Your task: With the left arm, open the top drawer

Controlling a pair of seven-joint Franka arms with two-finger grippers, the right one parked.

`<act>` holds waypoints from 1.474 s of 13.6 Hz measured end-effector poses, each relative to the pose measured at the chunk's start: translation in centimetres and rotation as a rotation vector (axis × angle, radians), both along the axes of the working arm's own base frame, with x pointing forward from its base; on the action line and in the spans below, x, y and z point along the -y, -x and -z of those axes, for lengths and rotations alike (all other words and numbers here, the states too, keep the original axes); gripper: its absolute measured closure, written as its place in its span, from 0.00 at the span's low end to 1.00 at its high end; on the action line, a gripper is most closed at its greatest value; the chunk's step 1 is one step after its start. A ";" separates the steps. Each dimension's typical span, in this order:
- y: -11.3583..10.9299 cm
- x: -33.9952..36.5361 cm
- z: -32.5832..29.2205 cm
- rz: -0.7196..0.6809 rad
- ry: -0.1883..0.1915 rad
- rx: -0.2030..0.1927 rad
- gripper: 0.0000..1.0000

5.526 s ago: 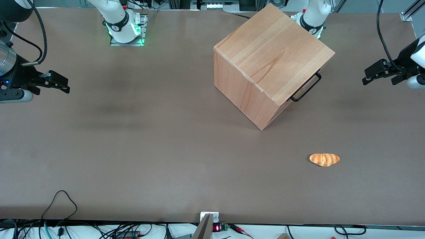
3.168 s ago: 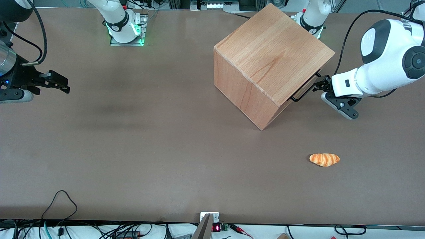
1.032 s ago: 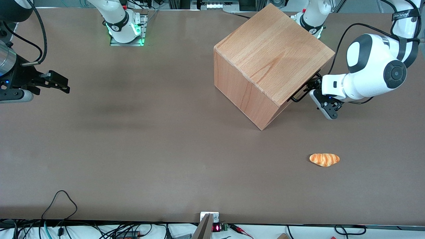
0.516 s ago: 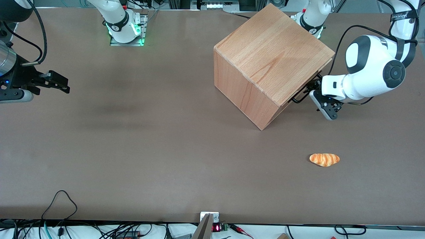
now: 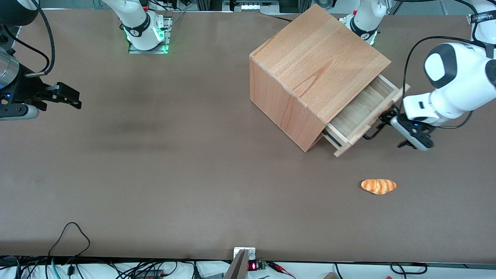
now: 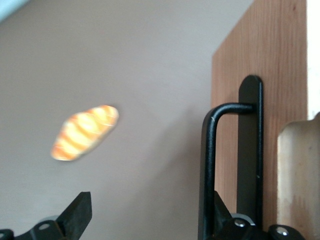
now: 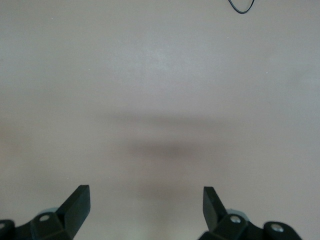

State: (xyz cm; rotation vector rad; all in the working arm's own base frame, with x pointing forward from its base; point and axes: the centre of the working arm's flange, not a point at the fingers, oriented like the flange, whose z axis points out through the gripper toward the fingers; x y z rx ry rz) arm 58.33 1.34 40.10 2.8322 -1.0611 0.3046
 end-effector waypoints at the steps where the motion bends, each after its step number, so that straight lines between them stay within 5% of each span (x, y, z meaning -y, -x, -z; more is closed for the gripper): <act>1: -0.5 -1.1 -0.2 -0.014 -0.010 0.033 0.00; 8: -3.4 -5.3 -1.0 0.015 -0.091 0.140 0.00; 13: -4.1 -5.9 -1.6 0.013 -0.105 0.154 0.00; 17: -4.2 -6.1 -2.9 -0.071 -0.081 0.089 0.00; 20: -4.3 -6.2 -8.7 -0.138 -0.054 0.120 0.00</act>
